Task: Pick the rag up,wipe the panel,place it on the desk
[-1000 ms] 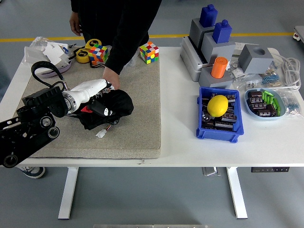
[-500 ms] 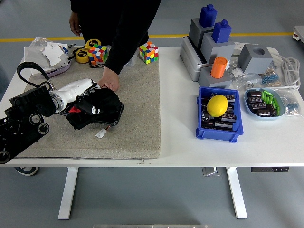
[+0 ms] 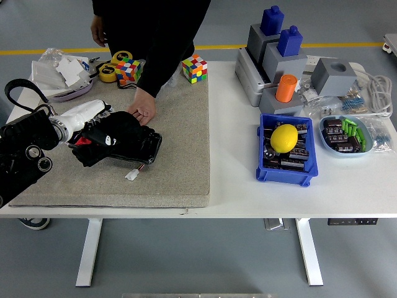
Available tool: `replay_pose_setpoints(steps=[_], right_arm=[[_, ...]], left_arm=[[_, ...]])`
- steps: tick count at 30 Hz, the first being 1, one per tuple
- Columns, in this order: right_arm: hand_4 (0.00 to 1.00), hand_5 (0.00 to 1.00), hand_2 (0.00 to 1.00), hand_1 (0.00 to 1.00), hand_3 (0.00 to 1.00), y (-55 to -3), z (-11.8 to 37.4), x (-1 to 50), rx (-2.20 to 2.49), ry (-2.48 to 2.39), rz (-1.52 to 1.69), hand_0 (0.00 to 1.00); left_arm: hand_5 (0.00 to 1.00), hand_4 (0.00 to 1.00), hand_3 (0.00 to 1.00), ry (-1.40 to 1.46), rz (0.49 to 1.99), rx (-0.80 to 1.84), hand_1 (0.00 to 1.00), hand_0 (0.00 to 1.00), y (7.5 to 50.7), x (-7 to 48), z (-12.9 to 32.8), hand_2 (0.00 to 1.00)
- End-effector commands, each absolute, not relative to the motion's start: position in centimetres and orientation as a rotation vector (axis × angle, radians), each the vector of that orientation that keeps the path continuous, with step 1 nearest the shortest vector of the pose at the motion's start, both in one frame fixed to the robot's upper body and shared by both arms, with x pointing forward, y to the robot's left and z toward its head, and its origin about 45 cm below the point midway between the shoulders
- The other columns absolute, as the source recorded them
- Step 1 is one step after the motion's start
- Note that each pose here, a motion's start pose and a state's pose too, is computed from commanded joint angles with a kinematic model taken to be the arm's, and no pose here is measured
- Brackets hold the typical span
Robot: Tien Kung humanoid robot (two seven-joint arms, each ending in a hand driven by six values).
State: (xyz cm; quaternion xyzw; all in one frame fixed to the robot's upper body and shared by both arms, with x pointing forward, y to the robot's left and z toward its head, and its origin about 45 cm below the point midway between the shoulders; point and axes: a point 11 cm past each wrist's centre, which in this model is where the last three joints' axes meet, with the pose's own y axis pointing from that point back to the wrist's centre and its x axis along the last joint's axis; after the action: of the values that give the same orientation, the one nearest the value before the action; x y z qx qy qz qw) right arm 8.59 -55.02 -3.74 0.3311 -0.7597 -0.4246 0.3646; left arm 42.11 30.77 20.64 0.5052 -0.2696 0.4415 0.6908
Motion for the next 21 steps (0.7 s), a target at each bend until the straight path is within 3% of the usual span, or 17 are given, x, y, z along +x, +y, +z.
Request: replay_pose_setpoints(steps=[21], right_arm=[[0.998,0.506,0.683,0.685,0.591,-54.9,-3.8,8.8,0.855,-1.956,-1.095,0.73]], left_arm=[[0.052,0.668,0.597,-0.613,1.05,1.181,0.294,0.268,34.3,42.4,21.8,0.414]])
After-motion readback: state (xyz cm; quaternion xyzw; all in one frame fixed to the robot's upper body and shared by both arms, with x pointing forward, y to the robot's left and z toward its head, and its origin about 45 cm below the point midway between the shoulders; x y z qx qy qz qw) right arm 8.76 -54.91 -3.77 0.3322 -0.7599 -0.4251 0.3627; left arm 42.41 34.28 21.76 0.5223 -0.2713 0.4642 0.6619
